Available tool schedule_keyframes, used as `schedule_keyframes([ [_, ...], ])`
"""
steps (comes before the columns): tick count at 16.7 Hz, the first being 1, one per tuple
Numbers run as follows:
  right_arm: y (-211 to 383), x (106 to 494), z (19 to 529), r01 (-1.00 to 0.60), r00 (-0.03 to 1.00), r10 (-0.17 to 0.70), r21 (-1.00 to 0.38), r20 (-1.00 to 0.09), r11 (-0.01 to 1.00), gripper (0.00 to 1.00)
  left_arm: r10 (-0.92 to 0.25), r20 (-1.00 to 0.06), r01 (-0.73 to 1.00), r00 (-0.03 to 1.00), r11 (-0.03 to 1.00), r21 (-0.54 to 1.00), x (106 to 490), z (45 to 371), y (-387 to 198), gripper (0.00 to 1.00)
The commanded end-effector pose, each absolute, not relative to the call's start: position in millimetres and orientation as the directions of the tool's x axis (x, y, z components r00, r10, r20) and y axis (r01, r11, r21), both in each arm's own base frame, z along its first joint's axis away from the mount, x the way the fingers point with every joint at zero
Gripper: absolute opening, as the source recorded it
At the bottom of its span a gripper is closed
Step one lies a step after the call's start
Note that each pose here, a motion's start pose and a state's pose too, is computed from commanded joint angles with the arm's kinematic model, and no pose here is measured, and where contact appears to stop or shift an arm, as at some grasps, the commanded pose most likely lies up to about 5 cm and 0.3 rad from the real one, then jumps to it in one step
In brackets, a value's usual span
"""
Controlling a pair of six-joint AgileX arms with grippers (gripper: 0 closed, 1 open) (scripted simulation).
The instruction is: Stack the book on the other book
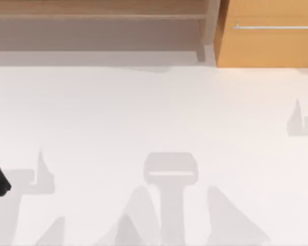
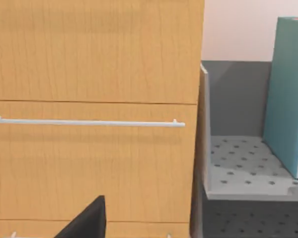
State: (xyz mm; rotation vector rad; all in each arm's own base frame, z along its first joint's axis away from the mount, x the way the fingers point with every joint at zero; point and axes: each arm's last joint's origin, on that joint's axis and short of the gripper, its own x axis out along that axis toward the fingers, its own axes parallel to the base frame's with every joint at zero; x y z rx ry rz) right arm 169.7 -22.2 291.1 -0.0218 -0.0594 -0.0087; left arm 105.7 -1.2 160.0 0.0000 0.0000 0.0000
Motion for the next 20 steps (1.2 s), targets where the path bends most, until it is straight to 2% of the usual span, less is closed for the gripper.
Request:
schedule_keyframes([
  [5, -67.0, 283.1, 315.5, 0.009, 1.000, -0.009, -0.019, 0.001, 1.000, 1.00, 0.000, 0.000, 0.000, 1.000, 1.000, 0.000, 105.7, 160.0, -1.2, 1.00],
  [8, -103.6, 348.1, 299.0, 0.007, 1.000, -0.007, -0.013, -0.025, 1.000, 1.00, 0.000, 0.000, 0.000, 1.000, 1.000, 0.000, 105.7, 160.0, -1.2, 1.00],
  [11, -138.1, 394.7, 275.3, 0.007, 1.000, -0.007, -0.012, -0.027, 1.000, 1.00, 0.000, 0.000, 0.000, 1.000, 1.000, 0.000, 105.7, 160.0, -1.2, 1.00],
  [15, -169.0, 426.8, 253.4, 0.007, 1.000, -0.007, -0.019, -0.009, 1.000, 1.00, 0.000, 0.000, 0.000, 1.000, 1.000, 0.000, 105.7, 160.0, -1.2, 1.00],
  [20, -175.0, 432.2, 248.8, 0.007, 1.000, -0.007, -0.020, -0.004, 1.000, 1.00, 0.000, 0.000, 0.000, 1.000, 1.000, 0.000, 105.7, 160.0, -1.2, 1.00],
])
